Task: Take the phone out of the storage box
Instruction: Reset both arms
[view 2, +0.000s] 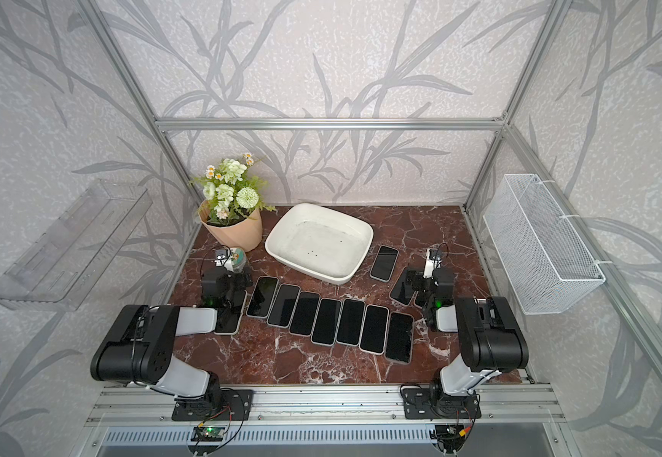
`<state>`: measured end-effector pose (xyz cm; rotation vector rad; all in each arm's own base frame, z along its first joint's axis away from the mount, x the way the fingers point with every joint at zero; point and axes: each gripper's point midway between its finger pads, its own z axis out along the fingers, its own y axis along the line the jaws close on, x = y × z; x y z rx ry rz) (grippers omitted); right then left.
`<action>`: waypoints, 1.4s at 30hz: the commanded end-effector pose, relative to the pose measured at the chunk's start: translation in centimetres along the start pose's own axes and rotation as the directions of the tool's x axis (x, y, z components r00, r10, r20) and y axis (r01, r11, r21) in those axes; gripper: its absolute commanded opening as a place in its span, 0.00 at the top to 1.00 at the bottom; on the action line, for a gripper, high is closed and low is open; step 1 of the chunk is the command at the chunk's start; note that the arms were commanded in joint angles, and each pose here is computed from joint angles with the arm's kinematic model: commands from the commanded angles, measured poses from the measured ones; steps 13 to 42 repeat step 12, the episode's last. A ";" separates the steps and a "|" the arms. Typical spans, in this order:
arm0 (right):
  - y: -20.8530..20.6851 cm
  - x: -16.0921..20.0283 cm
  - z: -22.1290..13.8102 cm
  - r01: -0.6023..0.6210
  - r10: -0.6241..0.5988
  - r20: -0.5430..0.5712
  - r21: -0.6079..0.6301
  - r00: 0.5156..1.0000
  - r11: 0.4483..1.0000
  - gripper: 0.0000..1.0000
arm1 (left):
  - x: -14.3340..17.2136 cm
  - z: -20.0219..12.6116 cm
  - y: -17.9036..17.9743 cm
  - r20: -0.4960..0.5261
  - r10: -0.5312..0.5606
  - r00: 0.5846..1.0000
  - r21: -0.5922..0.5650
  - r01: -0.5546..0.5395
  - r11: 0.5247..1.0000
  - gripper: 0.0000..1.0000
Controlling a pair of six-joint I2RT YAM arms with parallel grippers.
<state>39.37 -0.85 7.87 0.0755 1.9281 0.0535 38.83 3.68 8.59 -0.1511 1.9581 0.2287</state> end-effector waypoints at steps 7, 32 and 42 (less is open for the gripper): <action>0.3 -1.4 0.0 0.013 -0.012 0.035 -0.012 0.999 1.000 0.01 | -1.2 0.1 -0.2 0.022 -0.019 1.000 0.009 0.018 1.000 0.00; 0.3 -1.3 0.0 0.013 -0.012 0.033 -0.012 0.999 1.000 0.01 | -1.0 0.1 -0.1 0.018 -0.018 1.000 0.008 0.018 1.000 0.00; 0.3 -1.3 0.0 0.013 -0.012 0.033 -0.012 0.999 1.000 0.01 | -1.0 0.1 -0.1 0.018 -0.018 1.000 0.008 0.018 1.000 0.00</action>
